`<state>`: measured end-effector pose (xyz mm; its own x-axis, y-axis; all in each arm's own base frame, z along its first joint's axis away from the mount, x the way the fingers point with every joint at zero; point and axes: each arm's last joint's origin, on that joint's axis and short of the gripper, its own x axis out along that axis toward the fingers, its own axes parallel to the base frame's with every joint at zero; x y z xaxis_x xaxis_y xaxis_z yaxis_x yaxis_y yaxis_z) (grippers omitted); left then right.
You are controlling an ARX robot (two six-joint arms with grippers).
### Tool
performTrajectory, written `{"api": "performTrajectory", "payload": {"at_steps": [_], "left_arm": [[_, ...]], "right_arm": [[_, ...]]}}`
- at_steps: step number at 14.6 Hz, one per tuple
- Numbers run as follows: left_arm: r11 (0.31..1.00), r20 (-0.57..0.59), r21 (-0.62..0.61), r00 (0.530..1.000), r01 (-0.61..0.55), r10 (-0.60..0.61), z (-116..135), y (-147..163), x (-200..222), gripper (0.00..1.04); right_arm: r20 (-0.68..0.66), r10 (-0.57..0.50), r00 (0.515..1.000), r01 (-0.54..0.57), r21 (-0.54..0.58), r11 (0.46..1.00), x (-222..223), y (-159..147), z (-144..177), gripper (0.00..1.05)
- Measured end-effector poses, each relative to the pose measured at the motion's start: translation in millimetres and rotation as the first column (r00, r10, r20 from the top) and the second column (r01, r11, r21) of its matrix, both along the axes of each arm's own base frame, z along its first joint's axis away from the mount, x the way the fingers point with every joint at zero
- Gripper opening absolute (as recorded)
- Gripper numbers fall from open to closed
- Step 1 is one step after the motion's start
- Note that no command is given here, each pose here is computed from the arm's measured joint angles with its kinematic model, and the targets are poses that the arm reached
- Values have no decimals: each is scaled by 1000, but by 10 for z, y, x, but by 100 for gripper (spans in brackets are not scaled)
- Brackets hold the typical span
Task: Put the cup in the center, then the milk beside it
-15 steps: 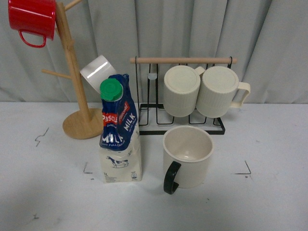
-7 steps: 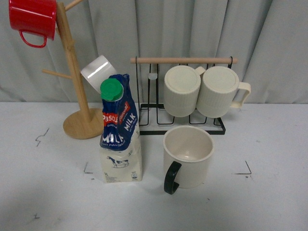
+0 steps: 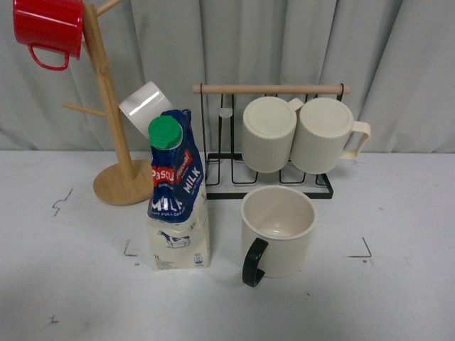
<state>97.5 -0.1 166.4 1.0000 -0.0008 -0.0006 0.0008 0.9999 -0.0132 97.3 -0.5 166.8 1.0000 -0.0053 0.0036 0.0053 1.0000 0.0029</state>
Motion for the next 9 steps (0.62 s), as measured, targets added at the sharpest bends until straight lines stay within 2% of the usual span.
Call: {"api": "performTrajectory", "payload": {"at_steps": [9], "left_arm": [[1000,0,0,1000,0,0,0,0,0,98]], "right_arm": [[0,0,1000,0,0,1000,0,0,0,98]]}}
